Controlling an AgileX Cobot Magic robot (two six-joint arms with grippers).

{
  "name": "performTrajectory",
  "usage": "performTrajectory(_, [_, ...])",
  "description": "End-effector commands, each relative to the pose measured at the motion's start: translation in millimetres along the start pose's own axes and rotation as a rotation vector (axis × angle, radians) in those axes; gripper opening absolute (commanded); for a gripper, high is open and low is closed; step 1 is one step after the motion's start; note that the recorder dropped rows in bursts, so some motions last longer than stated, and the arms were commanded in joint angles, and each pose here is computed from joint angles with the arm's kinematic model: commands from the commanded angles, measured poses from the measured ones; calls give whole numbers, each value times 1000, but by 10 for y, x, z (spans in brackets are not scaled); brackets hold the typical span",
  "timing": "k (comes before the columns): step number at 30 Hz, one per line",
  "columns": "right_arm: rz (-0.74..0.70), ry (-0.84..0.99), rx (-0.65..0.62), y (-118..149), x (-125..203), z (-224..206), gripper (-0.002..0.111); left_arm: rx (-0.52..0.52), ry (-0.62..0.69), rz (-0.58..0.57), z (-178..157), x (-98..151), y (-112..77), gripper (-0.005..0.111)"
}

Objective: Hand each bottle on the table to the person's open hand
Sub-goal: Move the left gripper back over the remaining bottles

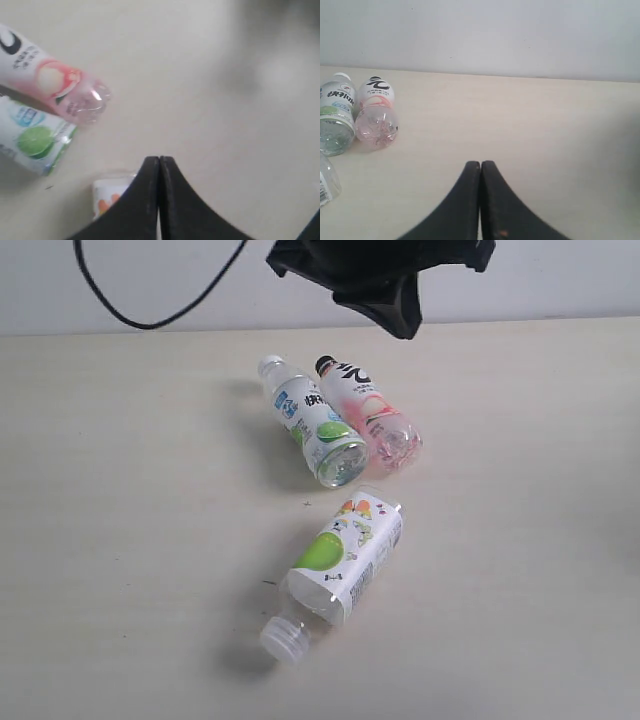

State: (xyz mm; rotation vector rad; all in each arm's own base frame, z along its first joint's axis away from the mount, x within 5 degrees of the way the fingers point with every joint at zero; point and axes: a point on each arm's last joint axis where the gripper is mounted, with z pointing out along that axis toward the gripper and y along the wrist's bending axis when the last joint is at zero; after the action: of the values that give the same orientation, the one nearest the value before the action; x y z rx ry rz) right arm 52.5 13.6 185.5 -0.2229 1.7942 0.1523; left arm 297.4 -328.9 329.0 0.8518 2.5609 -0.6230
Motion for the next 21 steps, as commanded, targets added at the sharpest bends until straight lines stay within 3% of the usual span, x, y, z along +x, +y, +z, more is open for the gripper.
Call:
performTrajectory(1, [-1, -14, 5, -3, 1, 1, 0, -88, -8, 48, -318, 204, -103, 0])
performTrajectory(12, [-1, -14, 5, -3, 1, 1, 0, -96, 28, 42, -723, 714, -109, 0])
performTrajectory(21, [-1, -14, 5, -3, 1, 1, 0, -166, 46, 101, -726, 803, -22, 0])
